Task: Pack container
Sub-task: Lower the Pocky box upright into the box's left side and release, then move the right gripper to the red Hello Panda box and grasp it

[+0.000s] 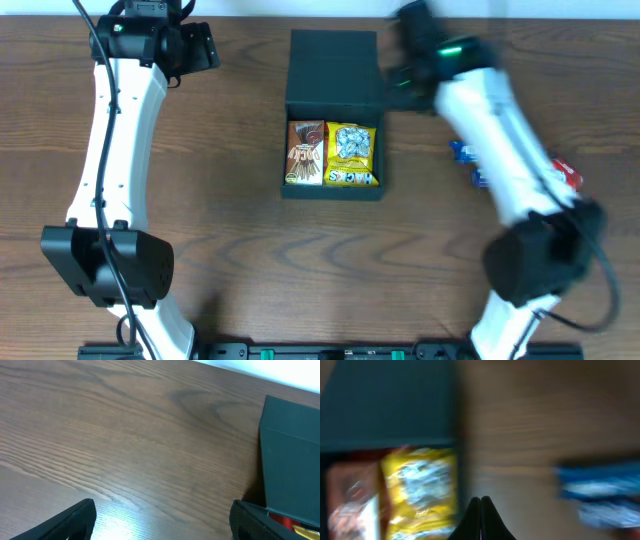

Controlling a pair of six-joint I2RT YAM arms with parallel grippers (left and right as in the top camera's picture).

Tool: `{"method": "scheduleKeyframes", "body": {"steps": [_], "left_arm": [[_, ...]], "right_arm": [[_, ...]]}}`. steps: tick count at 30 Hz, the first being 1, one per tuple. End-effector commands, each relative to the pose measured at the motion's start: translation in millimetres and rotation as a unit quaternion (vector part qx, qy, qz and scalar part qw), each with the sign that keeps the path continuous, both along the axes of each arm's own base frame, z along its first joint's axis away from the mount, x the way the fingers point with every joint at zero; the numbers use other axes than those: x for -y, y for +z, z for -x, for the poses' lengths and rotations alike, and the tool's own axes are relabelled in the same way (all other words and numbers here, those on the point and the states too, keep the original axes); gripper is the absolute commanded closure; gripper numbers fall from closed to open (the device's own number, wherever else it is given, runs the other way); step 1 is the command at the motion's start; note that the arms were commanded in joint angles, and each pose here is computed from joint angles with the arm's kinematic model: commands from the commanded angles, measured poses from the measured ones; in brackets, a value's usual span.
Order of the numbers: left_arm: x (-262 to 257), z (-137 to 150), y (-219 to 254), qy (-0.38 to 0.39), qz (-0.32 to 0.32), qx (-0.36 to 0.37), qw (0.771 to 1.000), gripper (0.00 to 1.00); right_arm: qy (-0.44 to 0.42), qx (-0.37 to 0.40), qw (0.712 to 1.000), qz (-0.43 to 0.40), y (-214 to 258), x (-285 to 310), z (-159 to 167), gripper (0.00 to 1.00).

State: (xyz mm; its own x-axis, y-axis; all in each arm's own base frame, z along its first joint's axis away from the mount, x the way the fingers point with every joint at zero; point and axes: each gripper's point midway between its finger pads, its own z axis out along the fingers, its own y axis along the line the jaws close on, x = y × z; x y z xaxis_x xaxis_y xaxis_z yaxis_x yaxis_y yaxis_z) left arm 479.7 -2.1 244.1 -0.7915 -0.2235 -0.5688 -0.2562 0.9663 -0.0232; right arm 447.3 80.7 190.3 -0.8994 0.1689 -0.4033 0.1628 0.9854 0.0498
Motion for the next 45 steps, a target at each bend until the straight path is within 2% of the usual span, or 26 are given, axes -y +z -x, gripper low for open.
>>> {"method": "scheduleKeyframes", "body": {"steps": [1, 7, 13, 16, 20, 21, 22, 25, 26, 30, 32, 35, 38, 45], "left_arm": [[-1, -1, 4, 0.002, 0.003, 0.005, 1.0, 0.13], [-1, -3, 6, 0.002, 0.003, 0.009, 1.0, 0.13], [-2, -10, 8, 0.003, 0.0, 0.023, 1.0, 0.13], [-2, -10, 9, 0.003, 0.0, 0.025, 1.0, 0.14], [-1, -13, 11, 0.003, 0.0, 0.031, 1.0, 0.13], [-1, -14, 11, 0.003, 0.0, 0.034, 0.999, 0.13], [-1, -15, 12, 0.003, 0.001, 0.036, 0.999, 0.13], [-1, -16, 13, 0.003, 0.001, 0.038, 0.999, 0.13], [-1, -15, 13, 0.002, 0.001, 0.038, 0.999, 0.13], [-1, -14, 11, 0.003, 0.001, 0.033, 0.999, 0.13], [-1, -12, 10, 0.003, 0.0, 0.028, 1.0, 0.12], [-2, -9, 8, 0.003, 0.0, 0.02, 1.0, 0.13], [-2, -7, 6, 0.002, 0.0, 0.016, 1.0, 0.12], [-2, -6, 6, 0.003, 0.0, 0.014, 1.0, 0.13]], "right_arm": [[-0.121, -0.005, 0.992, 0.035, 16, 90, 13, 0.99], [-0.164, -0.066, 0.975, 0.136, 32, 175, 66, 0.99], [-0.183, -0.016, 0.977, 0.112, 66, 184, 92, 0.98], [-0.223, 0.025, 0.968, 0.11, 82, 204, 126, 0.99], [-0.26, 0.045, 0.962, 0.067, 54, 219, 164, 0.98], [-0.27, 0.036, 0.961, 0.053, 36, 220, 174, 0.91], [-0.278, 0.023, 0.959, 0.037, 18, 219, 180, 0.79], [-0.317, -0.024, 0.948, -0.005, -31, 208, 192, 0.13], [-0.339, -0.043, 0.94, -0.013, -45, 207, 196, 0.01], [-0.426, -0.089, 0.9, -0.013, -77, 215, 201, 0.01], [-0.435, -0.1, 0.895, -0.006, -89, 220, 197, 0.01], [-0.425, -0.113, 0.898, 0.019, -104, 230, 192, 0.01], [-0.381, -0.118, 0.916, 0.041, -117, 239, 179, 0.01], [-0.359, -0.086, 0.928, 0.044, -133, 250, 149, 0.01]]}}
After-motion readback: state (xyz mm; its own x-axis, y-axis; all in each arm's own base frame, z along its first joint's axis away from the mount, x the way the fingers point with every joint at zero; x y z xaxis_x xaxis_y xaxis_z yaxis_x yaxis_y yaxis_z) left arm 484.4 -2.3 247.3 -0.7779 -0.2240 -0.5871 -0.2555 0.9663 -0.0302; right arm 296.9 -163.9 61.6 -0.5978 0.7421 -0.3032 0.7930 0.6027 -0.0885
